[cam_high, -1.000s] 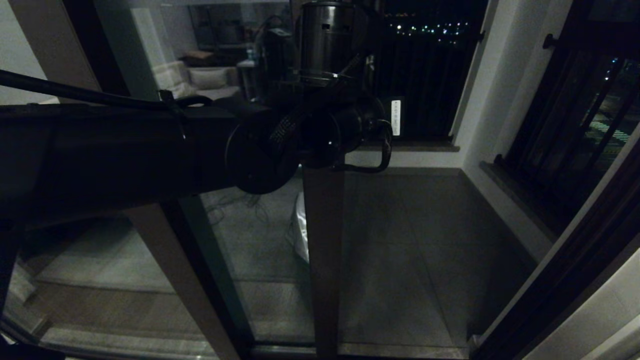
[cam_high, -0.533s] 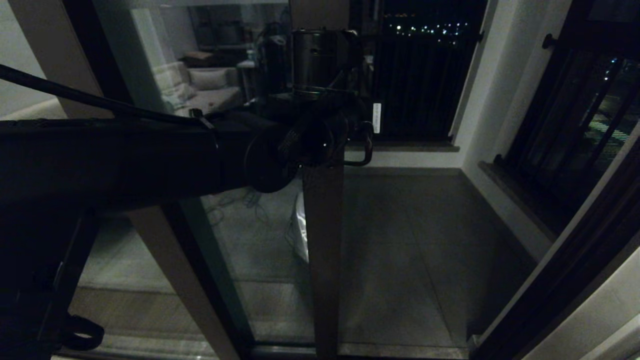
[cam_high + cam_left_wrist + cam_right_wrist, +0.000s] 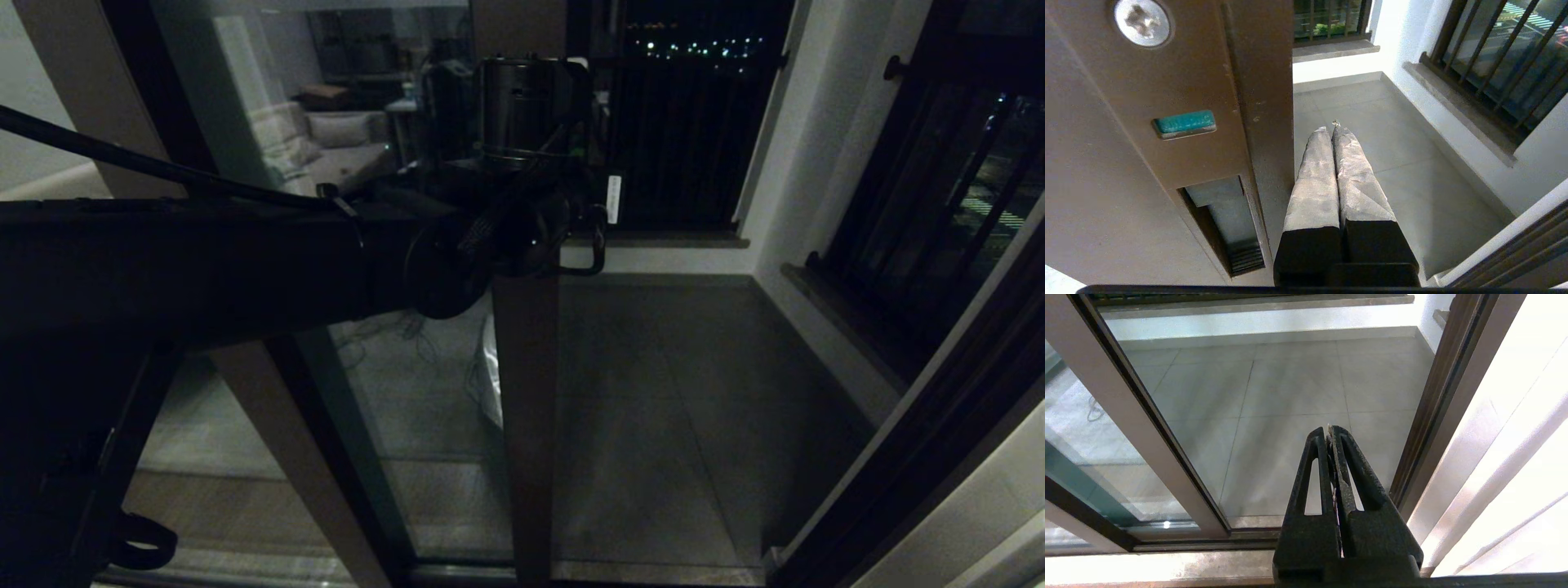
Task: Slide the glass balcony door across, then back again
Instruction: Open the slid door
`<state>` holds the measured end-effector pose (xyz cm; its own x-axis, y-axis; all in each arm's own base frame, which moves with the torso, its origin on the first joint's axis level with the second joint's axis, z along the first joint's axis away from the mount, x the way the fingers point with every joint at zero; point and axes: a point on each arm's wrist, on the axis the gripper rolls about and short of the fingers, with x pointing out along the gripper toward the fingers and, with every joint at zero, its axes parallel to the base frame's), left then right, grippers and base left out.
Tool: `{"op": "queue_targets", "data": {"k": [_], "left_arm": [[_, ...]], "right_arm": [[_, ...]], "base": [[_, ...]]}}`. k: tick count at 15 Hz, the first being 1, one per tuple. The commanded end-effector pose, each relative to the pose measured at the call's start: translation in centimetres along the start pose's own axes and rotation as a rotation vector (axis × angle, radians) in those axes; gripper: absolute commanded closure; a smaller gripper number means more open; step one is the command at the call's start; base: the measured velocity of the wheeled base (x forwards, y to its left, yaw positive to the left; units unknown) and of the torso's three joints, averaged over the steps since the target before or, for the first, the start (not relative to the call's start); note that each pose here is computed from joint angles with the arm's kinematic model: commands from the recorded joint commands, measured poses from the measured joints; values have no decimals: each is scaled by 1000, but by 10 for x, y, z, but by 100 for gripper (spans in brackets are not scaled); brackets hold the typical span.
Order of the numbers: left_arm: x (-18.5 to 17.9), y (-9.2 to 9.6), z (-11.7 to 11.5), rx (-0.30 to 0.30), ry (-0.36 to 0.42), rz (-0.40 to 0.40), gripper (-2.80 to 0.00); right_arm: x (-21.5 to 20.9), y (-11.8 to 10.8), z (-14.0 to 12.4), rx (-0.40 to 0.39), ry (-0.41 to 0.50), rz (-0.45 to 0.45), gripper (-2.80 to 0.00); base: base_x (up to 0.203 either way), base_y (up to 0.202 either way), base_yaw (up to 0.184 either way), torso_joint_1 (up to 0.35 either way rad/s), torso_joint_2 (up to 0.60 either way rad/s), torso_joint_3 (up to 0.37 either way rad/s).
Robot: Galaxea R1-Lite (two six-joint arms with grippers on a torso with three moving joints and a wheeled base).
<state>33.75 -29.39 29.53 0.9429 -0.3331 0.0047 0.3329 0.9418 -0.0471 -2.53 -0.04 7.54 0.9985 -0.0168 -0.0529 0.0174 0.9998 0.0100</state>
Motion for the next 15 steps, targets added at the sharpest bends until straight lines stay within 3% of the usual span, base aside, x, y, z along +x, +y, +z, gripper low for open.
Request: {"op": "queue_targets", "data": {"k": [1, 15], "left_arm": [[-4, 2, 5, -5, -10, 11, 0], [-9, 18, 9, 0, -1, 72, 0]], "right_arm": [[0, 0, 0, 0, -1, 0, 0], [0, 0, 0, 0, 1, 0, 0]], "base": [[0, 0, 0, 0, 0, 0], [0, 0, 0, 0, 0, 0]]}}
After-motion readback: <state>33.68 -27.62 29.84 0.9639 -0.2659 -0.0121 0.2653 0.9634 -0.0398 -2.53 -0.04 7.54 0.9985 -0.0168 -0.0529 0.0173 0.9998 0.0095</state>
